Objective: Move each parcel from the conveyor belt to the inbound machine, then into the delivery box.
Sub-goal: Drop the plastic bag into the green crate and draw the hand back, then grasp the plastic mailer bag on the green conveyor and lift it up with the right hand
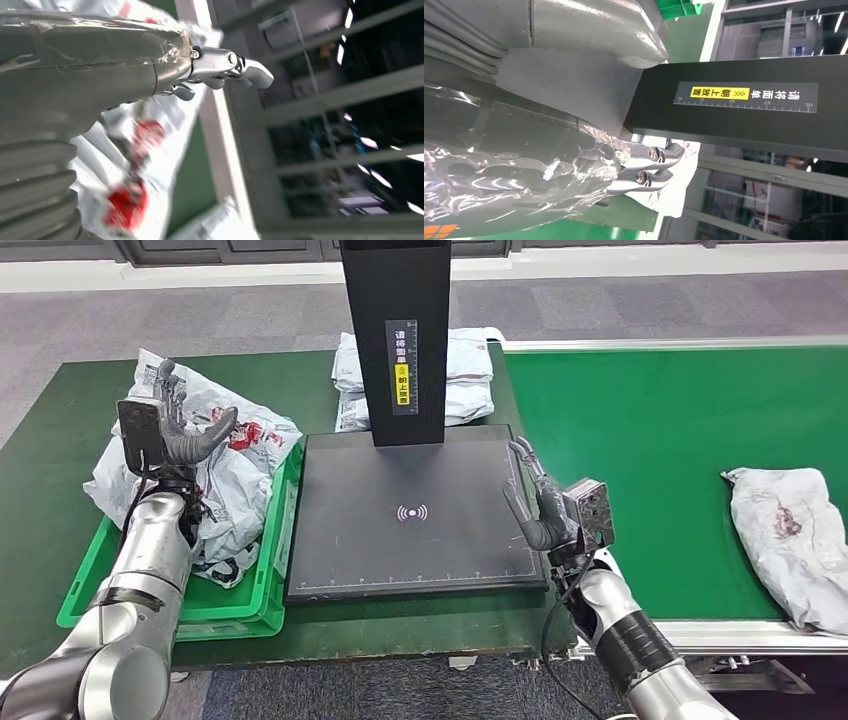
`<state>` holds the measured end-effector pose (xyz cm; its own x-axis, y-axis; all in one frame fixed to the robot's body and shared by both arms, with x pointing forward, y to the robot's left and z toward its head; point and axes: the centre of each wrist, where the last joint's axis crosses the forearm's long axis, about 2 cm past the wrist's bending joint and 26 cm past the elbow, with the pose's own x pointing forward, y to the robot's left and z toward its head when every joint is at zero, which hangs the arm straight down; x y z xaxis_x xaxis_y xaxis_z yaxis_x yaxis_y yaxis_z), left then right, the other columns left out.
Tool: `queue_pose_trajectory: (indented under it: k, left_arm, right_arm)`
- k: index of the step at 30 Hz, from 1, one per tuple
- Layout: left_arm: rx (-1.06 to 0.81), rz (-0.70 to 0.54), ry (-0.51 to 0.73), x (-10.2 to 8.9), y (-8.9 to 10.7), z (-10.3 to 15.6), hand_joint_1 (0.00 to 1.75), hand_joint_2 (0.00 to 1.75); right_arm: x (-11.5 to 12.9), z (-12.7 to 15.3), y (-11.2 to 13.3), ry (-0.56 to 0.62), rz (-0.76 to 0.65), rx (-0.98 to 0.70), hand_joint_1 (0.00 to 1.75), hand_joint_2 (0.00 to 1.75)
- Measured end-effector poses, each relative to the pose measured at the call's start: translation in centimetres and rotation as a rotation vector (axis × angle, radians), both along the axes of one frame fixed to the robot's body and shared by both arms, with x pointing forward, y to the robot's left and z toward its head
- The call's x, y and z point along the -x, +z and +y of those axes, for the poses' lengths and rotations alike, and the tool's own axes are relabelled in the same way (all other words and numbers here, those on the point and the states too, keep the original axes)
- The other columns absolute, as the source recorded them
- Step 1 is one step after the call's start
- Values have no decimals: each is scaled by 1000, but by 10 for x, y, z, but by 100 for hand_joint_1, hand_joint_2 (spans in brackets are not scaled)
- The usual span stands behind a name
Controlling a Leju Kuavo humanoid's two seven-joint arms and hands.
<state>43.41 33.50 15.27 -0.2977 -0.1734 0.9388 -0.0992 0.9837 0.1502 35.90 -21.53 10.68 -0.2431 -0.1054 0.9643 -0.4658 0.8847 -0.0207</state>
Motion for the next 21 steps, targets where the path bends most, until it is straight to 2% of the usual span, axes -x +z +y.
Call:
queue_pose_trajectory:
  k: [5, 9, 14, 18, 21]
  left_arm:
    - [183, -23, -100, -1, 3, -9, 0, 175]
    - [200, -23, -193, 0, 3, -18, 0, 175]
    - [109, -28, -215, 0, 0, -53, 0, 175]
    - [97, -24, -252, 8, -7, -105, 0, 175]
    - [99, -9, -288, 14, -12, -136, 0, 175]
  right_arm:
    - [-1, -8, -4, -34, 7, 5, 0, 0]
    - [-4, -18, -9, -91, 12, 29, 0, 175]
    - [-15, -35, -13, -236, -10, 121, 0, 175]
    - [-18, -50, -17, -401, -41, 226, 0, 175]
    - [-17, -56, -20, -447, -37, 254, 0, 175]
